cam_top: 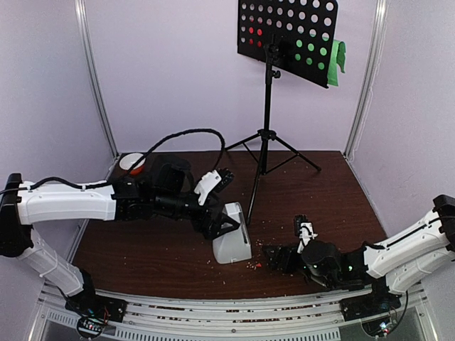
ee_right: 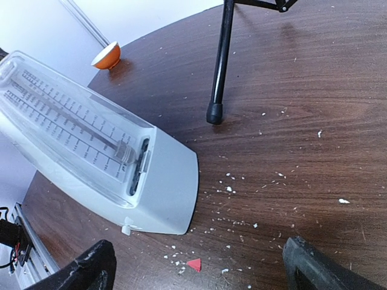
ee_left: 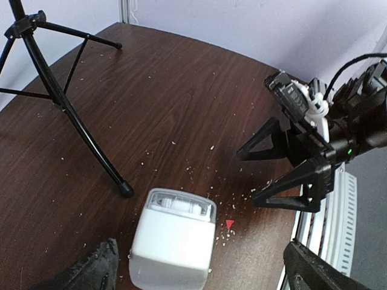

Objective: Pack up the instrument practice props

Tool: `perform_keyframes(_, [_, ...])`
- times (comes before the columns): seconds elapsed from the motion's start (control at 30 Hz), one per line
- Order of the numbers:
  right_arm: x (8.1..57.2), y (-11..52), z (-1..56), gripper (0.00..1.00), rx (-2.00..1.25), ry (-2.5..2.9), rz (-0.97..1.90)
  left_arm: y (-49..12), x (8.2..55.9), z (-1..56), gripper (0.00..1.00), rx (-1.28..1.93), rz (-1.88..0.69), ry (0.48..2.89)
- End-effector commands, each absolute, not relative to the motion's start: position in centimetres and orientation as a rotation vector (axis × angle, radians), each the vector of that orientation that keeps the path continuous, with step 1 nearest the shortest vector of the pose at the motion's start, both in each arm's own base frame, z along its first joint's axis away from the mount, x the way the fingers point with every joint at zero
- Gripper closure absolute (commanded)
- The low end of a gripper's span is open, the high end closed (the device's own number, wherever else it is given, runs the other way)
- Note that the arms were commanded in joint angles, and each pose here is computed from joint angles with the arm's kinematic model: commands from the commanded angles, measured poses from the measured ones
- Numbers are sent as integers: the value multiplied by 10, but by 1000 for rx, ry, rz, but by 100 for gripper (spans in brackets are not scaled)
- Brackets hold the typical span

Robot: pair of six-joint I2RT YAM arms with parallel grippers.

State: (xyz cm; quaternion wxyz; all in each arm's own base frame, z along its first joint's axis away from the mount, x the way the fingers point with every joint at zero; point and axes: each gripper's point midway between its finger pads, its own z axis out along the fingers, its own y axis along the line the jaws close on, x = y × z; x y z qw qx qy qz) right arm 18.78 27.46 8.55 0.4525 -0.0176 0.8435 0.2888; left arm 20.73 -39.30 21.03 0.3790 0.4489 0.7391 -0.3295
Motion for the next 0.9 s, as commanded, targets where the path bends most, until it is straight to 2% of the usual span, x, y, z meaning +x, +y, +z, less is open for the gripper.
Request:
perform_keyframes(0.0, [184, 283, 97, 1, -72, 2052, 788, -407, 205, 216, 3, 1295, -842, 1747])
perform_keyframes(0.1, [184, 283, 95, 1, -78, 2057, 784, -413, 199, 207, 11, 1354, -881, 1726])
perform_keyframes(0.23, [182, 288, 94, 2, -110, 2062, 780, -415, 200, 194, 32, 1400, -905, 1741])
perform_keyframes(0.4, [175, 302, 92, 2, -209, 2062, 732, -414, 211, 181, 49, 1430, -908, 1782])
perform_keyframes(0.63, [171, 321, 83, 2, -251, 2047, 729, -420, 218, 174, 61, 1464, -1001, 1800])
perform_keyframes(0.87, [169, 335, 71, 3, -316, 2022, 591, -410, 242, 167, 63, 1421, -1060, 1886])
